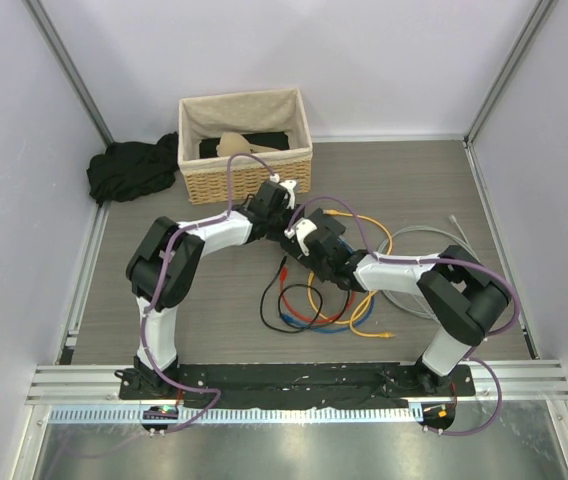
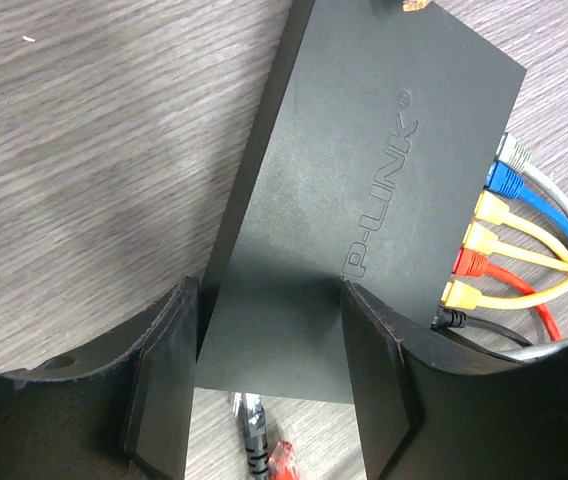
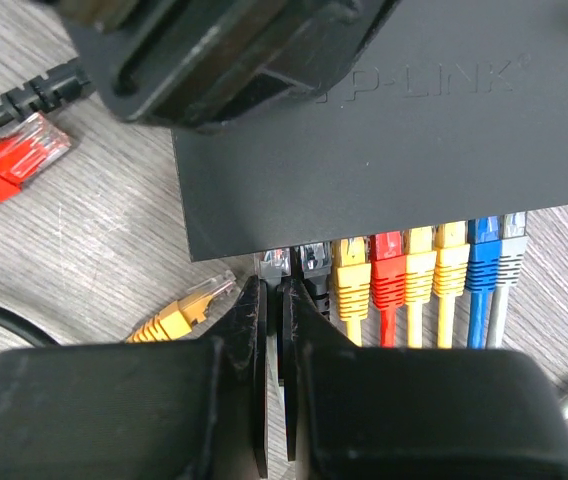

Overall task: Insert the plug into the switch port
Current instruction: Insert the connector into the switch port.

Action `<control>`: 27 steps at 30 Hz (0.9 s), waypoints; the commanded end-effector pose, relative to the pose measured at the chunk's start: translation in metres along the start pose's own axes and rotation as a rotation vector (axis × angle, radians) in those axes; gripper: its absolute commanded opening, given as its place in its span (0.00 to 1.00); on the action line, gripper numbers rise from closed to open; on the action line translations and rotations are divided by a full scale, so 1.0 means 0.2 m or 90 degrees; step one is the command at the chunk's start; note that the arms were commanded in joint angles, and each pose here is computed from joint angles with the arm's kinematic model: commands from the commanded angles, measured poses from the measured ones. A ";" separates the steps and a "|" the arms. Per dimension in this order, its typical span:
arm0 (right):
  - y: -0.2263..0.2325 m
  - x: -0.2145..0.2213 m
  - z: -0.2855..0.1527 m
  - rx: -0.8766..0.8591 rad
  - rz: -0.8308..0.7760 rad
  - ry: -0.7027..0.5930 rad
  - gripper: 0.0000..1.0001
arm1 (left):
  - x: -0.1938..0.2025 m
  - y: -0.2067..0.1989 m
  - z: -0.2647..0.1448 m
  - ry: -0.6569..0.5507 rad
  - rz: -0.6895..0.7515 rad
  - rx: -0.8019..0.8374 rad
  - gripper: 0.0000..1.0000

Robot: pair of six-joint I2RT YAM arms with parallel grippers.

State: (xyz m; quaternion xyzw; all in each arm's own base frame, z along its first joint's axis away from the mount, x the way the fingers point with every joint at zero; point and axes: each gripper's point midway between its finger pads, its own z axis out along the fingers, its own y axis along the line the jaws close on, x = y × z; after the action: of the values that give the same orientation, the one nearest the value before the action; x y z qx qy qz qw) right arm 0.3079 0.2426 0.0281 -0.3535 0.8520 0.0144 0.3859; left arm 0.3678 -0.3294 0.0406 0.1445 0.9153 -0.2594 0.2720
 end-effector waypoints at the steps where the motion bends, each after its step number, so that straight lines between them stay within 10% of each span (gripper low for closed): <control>1: -0.08 -1.18 -0.30 -0.025 0.138 -0.519 0.01 | 0.52 -0.84 -0.29 0.247 -0.029 0.382 0.57; 11: -0.22 -1.29 -0.41 -0.008 0.174 -0.574 0.01 | 0.58 -0.94 -0.36 0.261 -0.008 0.432 0.58; 16: -0.12 -1.12 -0.34 -0.054 0.141 -0.491 0.02 | 0.49 -0.60 -0.22 0.216 -0.009 0.295 0.59; 27: 0.06 -0.38 -0.30 -0.119 0.171 -0.232 0.45 | 0.16 -0.06 -0.11 0.154 0.024 0.041 0.86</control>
State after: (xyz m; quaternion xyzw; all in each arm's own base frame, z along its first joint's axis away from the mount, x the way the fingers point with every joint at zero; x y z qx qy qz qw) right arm 0.2947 0.2451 0.0477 -0.3121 0.8538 0.1066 0.4028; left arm 0.3534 -0.3277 0.0401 0.1910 0.9215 -0.2578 0.2190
